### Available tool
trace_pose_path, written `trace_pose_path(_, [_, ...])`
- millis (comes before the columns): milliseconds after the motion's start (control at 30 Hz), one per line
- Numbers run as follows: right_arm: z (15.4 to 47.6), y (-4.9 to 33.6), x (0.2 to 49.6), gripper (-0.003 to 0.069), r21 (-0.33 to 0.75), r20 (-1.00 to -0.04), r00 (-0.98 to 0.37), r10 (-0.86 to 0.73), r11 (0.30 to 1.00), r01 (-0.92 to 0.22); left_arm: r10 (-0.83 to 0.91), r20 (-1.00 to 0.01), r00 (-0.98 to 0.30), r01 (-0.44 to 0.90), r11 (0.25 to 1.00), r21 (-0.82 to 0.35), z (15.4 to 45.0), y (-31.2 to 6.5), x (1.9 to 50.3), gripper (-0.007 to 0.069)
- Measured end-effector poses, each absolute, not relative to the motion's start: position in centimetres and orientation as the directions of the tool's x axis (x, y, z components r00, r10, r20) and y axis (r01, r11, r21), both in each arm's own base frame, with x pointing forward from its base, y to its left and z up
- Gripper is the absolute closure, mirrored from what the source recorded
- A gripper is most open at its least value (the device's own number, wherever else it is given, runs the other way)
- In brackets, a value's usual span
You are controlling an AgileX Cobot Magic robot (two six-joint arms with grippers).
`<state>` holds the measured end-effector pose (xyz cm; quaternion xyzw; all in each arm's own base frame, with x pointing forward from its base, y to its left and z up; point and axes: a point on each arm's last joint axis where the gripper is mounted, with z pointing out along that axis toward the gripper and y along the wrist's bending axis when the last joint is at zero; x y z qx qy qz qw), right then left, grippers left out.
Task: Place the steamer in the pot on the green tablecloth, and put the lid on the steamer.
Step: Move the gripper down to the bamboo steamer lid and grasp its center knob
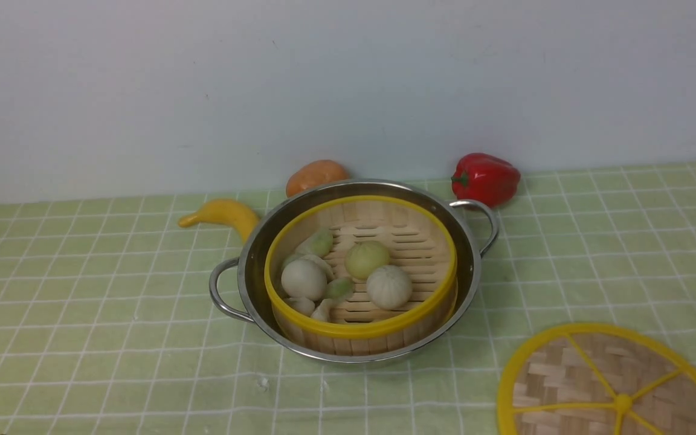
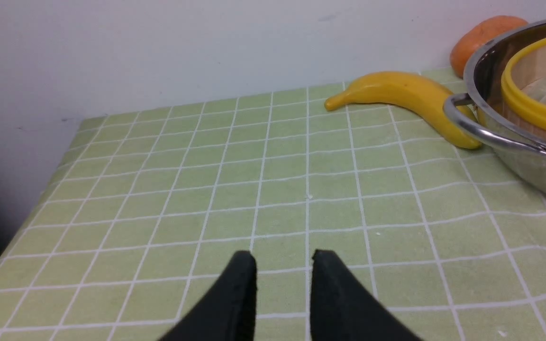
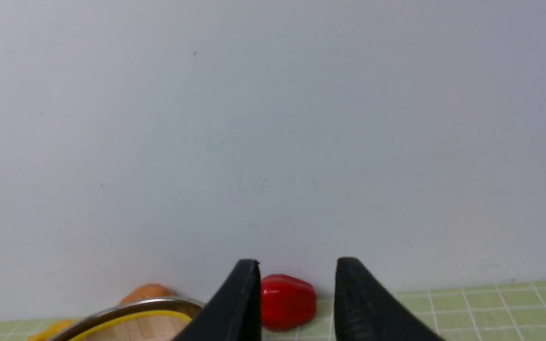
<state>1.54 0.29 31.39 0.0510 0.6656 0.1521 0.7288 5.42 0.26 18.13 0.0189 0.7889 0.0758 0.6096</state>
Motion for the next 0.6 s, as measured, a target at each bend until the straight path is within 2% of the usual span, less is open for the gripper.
trace_pose_path(133, [32.9, 0.3, 0.6, 0.0419, 0.304, -0.941, 0.095, 0.325, 0.935, -0.182, 0.122, -0.959, -0.256, -0.062, 0.988, 0.143, 18.1, 0.3, 5.4, 0.0455])
trace_pose_path(267, [33.2, 0.6, 0.5, 0.0419, 0.369, -0.916, 0.079, 0.394, 0.902, -0.223, 0.122, -0.959, -0.256, -0.062, 0.988, 0.143, 18.1, 0.3, 5.4, 0.0444])
trace_pose_path(600, [31.3, 0.8, 0.5, 0.0419, 0.336, -0.941, -0.105, 0.322, 0.927, -0.167, 0.122, -0.959, -0.257, -0.062, 0.988, 0.143, 18.1, 0.3, 5.4, 0.0417])
